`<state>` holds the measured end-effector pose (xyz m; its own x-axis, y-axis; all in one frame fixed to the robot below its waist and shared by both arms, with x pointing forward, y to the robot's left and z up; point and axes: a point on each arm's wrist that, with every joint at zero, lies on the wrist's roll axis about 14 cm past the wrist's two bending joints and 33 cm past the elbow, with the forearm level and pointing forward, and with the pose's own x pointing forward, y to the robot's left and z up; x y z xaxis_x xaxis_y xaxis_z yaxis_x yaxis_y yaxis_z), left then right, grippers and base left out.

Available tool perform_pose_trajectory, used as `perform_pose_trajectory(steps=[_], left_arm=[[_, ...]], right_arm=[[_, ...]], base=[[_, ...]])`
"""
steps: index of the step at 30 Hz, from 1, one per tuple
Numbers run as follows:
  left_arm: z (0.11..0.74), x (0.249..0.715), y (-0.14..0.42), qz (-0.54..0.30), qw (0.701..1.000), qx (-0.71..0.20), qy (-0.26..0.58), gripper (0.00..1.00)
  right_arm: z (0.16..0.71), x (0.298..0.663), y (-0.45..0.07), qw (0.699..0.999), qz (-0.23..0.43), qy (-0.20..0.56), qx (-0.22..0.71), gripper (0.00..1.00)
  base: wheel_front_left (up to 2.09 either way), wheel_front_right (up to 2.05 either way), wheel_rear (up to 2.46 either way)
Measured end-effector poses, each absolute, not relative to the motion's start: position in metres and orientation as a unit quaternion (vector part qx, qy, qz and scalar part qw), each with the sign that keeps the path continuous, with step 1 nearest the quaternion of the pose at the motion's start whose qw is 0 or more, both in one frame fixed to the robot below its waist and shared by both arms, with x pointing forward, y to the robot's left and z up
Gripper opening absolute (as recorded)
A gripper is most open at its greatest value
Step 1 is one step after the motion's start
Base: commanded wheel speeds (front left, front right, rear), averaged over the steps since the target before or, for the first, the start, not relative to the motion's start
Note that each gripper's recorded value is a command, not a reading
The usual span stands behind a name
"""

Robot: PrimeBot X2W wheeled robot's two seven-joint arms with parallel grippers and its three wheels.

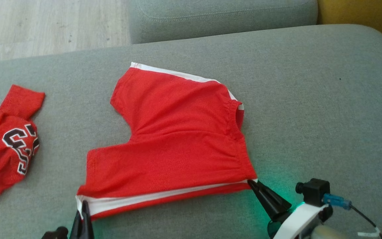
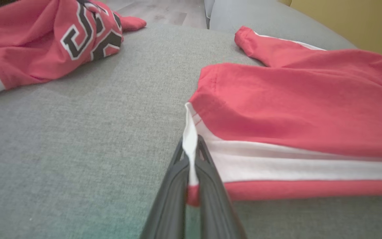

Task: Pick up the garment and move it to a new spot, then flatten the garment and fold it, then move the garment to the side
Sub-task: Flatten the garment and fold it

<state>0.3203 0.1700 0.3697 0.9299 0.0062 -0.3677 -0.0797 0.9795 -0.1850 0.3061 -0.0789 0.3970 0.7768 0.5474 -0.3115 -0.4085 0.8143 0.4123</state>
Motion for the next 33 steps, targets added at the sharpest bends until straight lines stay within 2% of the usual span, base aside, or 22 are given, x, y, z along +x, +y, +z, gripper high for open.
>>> perform_pose_trajectory(steps=[7, 15, 20, 26, 33], left_arm=[[0.395, 0.352, 0.161, -0.008, 0.987, -0.077, 0.139, 0.0], [0.463, 0.453, 0.141, -0.094, 0.995, -0.01, 0.033, 0.0], [0.488, 0.514, 0.126, -0.132, 0.991, 0.03, 0.005, 0.0], [0.493, 0.571, 0.111, -0.16, 0.985, 0.068, 0.018, 0.0], [0.45, 0.599, 0.096, -0.188, 0.973, 0.102, 0.091, 0.0]], right_arm=[[0.406, 0.32, -0.08, 0.931, 0.25, 0.198, 0.179, 0.0], [0.432, 0.368, -0.079, 0.928, 0.229, 0.163, 0.243, 0.0], [0.444, 0.4, -0.073, 0.917, 0.228, 0.155, 0.289, 0.0], [0.449, 0.435, -0.068, 0.903, 0.229, 0.157, 0.327, 0.0], [0.431, 0.452, -0.068, 0.887, 0.21, 0.184, 0.367, 0.0]], base=[[0.0, 0.0, 0.0], [0.0, 0.0, 0.0], [0.0, 0.0, 0.0], [0.0, 0.0, 0.0], [0.0, 0.0, 0.0]])
